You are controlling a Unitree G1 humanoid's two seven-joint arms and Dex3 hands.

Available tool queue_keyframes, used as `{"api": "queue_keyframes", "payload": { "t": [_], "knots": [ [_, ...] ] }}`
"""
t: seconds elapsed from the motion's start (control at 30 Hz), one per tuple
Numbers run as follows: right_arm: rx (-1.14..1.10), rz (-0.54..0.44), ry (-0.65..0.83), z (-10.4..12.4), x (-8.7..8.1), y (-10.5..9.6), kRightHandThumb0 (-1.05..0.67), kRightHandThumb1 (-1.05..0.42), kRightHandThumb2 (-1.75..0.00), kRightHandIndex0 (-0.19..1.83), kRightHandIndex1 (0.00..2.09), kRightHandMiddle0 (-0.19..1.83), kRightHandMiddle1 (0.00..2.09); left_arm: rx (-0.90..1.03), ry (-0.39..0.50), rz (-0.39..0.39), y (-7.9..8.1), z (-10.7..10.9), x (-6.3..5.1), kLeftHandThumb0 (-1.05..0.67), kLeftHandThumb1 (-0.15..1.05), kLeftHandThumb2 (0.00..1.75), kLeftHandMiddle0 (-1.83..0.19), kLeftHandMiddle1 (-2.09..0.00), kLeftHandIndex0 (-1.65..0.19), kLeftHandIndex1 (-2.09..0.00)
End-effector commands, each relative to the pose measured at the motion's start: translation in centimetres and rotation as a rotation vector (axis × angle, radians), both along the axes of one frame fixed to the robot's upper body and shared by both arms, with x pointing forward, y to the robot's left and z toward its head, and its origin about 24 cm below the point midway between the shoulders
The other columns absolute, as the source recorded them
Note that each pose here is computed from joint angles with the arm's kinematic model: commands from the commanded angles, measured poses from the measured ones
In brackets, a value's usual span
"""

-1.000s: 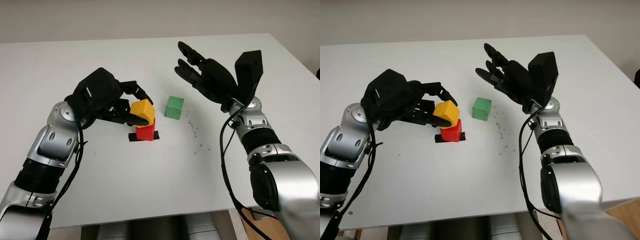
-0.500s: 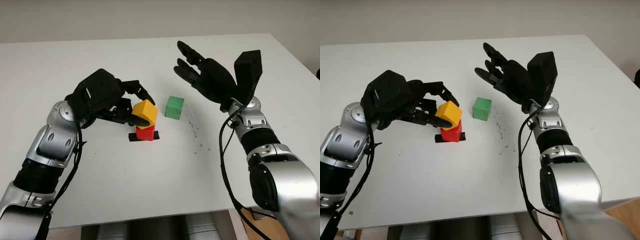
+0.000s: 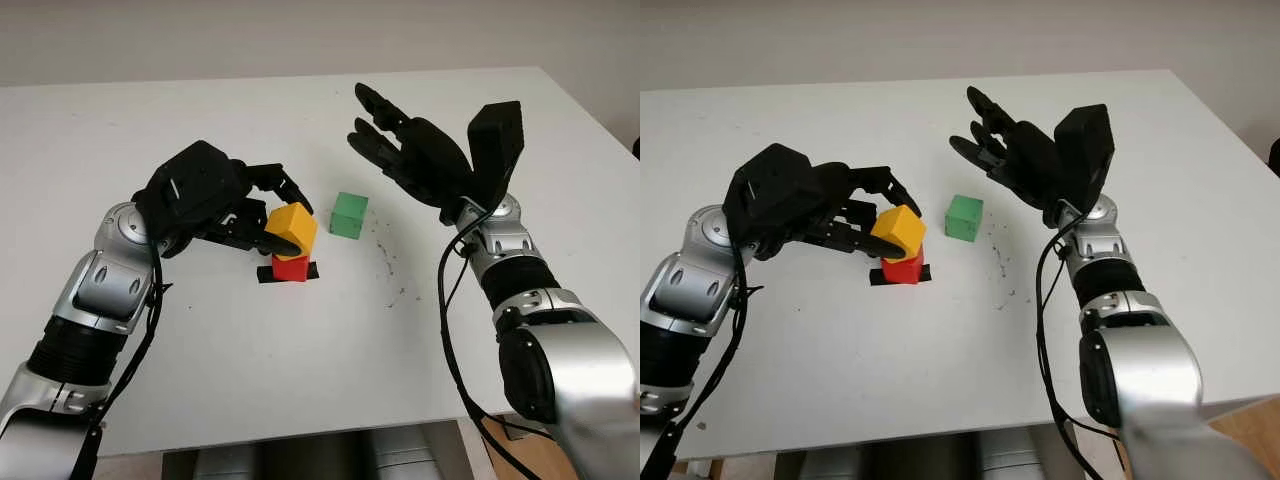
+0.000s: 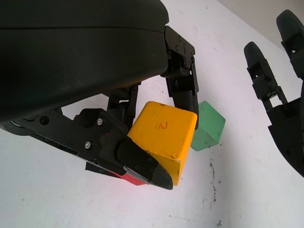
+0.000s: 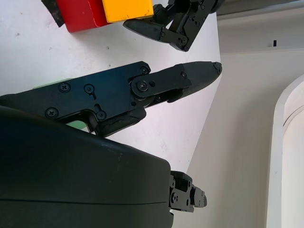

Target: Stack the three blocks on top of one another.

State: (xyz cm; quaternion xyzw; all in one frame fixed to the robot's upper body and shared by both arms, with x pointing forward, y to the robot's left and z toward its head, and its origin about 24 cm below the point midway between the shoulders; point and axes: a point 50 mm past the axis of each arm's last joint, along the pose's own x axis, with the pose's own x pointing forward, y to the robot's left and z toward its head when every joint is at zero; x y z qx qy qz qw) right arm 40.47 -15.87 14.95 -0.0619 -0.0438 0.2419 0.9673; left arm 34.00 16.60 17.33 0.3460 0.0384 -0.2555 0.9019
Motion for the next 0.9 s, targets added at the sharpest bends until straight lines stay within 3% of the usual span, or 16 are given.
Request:
{"api": "queue_keyframes", "payload": {
  "t": [0.0,0.5,0.87],
  "knots": [
    [-0.004,-0.001,-0.02,0.29,-0.03,0.01,-0.7,-1.05,-0.12,-0.09,0.06,-0.04,0.06,0.019,-0.02,0.015,0.37,0.69,0.11,-0.31,0.96,0.05,-0.57,-1.64,-0.39,-1.6],
    [0.003,-0.001,-0.01,0.23,-0.03,0.07,-0.69,-1.05,-0.13,-0.1,0.06,-0.04,0.06,0.108,-0.055,0.052,0.42,1.11,0.06,-0.29,0.97,0.06,-0.49,-1.62,-0.33,-1.58],
    [0.015,-0.002,-0.01,0.01,-0.13,0.05,-0.67,-1.05,-0.13,-0.1,0.06,-0.03,0.06,0.088,-0.056,0.033,0.33,0.61,0.07,-0.28,0.98,0.05,-0.5,-1.65,-0.33,-1.6]
  ]
}}
